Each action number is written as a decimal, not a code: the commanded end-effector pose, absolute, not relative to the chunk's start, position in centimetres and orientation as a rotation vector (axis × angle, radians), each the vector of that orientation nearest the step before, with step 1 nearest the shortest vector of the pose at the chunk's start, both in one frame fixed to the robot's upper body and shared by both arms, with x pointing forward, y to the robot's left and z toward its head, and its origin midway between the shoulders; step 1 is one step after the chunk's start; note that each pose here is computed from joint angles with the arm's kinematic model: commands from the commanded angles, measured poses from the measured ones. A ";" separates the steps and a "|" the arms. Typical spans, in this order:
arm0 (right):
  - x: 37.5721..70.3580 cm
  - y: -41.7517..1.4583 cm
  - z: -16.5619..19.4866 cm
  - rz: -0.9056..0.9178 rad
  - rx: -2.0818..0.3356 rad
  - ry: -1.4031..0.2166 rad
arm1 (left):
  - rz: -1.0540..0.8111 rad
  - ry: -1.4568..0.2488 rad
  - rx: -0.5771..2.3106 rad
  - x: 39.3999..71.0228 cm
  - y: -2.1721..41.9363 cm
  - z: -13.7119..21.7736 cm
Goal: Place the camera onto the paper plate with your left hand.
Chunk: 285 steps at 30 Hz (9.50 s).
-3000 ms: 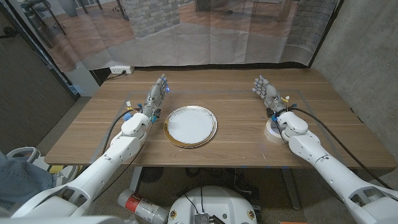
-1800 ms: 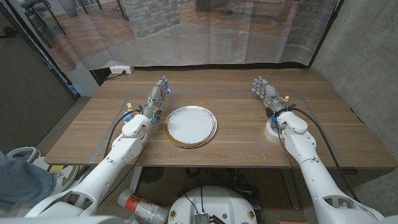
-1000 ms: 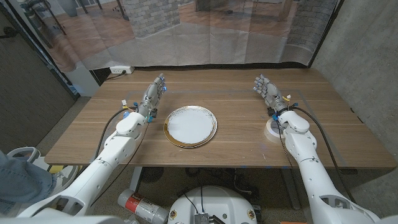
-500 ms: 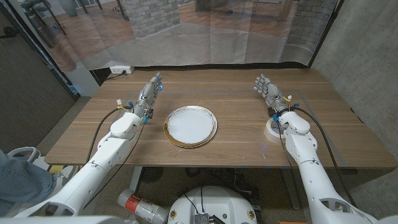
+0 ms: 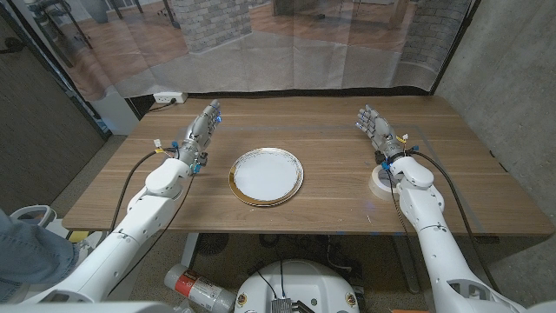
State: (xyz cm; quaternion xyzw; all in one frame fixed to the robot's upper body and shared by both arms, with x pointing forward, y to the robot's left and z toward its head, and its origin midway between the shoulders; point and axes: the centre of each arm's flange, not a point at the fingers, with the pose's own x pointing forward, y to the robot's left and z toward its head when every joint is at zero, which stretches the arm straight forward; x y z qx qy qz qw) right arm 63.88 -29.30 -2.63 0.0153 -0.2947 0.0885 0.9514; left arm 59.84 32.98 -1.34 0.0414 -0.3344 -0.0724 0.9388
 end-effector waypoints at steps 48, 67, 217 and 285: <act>65.3 -28.0 -2.4 0.182 0.035 -0.577 | -0.034 -0.766 0.094 56.6 37.4 -3.6; 65.3 -28.3 -2.0 0.176 0.035 -0.589 | -0.001 -0.765 0.105 55.9 38.4 -4.6; 66.0 -27.0 -2.0 0.212 0.026 -0.580 | 0.676 -0.607 1.003 45.3 42.3 -5.8; 66.4 -26.7 -2.3 0.216 0.037 -0.572 | 0.730 -0.254 1.231 46.8 41.0 -3.8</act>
